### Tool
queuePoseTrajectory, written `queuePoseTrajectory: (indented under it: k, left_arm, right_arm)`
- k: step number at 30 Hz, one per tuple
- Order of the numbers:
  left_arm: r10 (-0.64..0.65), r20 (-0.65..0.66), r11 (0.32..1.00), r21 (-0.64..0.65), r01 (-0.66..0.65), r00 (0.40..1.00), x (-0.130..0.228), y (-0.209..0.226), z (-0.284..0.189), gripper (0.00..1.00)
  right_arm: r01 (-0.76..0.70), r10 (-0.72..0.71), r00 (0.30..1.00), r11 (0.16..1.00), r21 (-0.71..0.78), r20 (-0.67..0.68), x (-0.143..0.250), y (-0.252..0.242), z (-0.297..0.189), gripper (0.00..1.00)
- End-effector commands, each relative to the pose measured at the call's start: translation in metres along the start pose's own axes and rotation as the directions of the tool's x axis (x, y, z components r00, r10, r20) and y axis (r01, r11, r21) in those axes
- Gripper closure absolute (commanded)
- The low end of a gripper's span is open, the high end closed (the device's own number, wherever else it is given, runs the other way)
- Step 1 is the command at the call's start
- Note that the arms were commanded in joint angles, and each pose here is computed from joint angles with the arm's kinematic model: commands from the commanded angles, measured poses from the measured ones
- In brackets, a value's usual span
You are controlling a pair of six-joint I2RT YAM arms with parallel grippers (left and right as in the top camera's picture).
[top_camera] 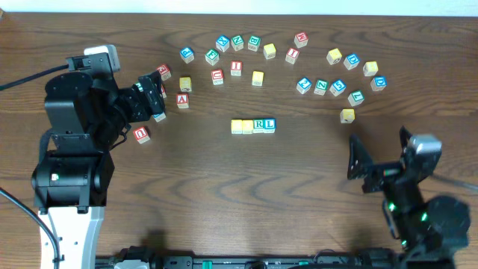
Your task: Spell out CORL
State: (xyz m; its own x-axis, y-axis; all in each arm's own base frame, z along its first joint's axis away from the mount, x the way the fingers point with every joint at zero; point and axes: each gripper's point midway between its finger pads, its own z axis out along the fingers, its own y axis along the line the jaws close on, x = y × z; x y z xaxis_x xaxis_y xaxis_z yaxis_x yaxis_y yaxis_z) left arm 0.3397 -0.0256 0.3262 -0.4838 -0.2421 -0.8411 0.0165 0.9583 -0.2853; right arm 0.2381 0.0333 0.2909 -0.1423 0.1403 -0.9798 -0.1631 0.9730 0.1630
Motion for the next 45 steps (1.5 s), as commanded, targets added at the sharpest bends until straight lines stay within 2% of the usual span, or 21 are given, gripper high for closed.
queuePoseTrajectory:
  k: [1,8,14,24,27,45]
  left_arm:
    - [0.012,0.028,1.0,-0.002,-0.012,1.0,-0.01,-0.001,-0.005,0.05]
    - [0.012,0.028,1.0,-0.002,-0.012,1.0,-0.01,-0.001,-0.005,0.05]
    - [0.012,0.028,1.0,-0.002,-0.012,1.0,-0.01,-0.001,-0.005,0.05]
    - [0.012,0.028,1.0,-0.002,-0.012,1.0,-0.01,-0.001,-0.005,0.05]
    - [0.012,0.028,1.0,-0.003,-0.012,1.0,-0.01,-0.001,-0.005,0.05]
    - [0.012,0.028,1.0,-0.002,-0.012,1.0,-0.01,-0.001,-0.005,0.05]
  right_arm:
    - [0.023,-0.023,0.999,1.0,0.012,0.042,0.028,-0.008,-0.003,0.01]
    - [0.046,-0.046,0.986,0.999,0.007,0.162,0.057,-0.015,0.001,0.01]
    - [0.051,-0.05,0.981,0.999,0.003,0.189,0.078,-0.02,0.009,0.01]
    - [0.039,-0.04,0.991,0.999,0.01,0.125,0.11,-0.026,0.018,0.01]
    - [0.023,-0.024,0.998,1.0,0.014,0.053,0.128,-0.028,0.02,0.01]
    - [-0.005,0.005,0.999,1.0,0.01,0.051,0.128,-0.028,0.02,0.01]
